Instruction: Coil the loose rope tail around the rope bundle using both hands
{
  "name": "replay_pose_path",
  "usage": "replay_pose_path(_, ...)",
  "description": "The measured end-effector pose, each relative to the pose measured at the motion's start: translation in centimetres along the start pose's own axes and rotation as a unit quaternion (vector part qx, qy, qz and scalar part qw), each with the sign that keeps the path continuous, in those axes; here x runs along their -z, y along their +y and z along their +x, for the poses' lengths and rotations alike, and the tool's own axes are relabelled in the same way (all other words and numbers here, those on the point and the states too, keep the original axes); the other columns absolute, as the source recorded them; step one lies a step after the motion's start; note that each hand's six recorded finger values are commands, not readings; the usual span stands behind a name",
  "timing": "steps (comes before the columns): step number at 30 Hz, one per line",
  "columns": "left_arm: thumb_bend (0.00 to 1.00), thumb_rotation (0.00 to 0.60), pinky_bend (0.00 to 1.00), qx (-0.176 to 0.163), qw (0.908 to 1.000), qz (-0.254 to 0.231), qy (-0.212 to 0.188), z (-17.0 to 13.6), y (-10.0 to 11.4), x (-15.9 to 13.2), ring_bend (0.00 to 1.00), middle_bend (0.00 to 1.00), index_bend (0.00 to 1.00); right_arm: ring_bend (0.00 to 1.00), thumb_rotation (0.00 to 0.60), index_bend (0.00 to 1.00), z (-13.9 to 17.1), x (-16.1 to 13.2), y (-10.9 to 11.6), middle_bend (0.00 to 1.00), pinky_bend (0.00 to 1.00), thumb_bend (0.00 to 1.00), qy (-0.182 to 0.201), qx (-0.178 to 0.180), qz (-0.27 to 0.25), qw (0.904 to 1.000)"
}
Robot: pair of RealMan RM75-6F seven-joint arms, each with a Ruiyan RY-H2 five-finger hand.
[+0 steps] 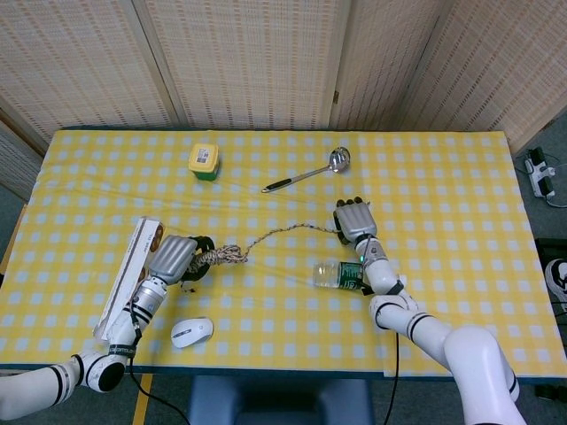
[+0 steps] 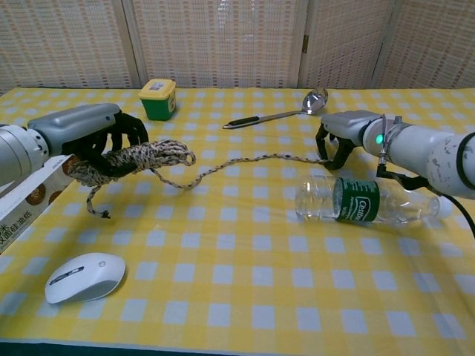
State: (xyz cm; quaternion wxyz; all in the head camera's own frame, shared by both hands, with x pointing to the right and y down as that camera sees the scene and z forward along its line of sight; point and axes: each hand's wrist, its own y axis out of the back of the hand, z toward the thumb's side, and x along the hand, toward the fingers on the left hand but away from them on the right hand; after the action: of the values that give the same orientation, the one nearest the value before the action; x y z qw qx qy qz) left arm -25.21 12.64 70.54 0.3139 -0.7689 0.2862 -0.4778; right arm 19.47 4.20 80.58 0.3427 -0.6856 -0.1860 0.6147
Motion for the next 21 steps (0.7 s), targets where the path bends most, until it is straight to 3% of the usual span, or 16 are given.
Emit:
replay_pose_path(10, 0.60, 0.600, 0.70, -0.014, 0.9998, -0.016, -0.003, 0.1, 1.0, -0.1, 0.59, 0.66, 0.61, 0.25, 0.600, 0.62, 0.2, 0.2, 0.2, 0.31, 0.17, 0.48, -0.002, 0.014, -0.002, 0.9999)
replay_pose_path(21, 0.64, 0.600, 0.70, -0.050, 0.9973, -0.045, -0.029, -0.1, 3.4, -1.7, 0.59, 0.66, 0.61, 0.28, 0.600, 0.65, 1.8, 0.8, 2.4, 0.33, 0.18, 0.52, 0.015, 0.052, -0.033, 0.9980)
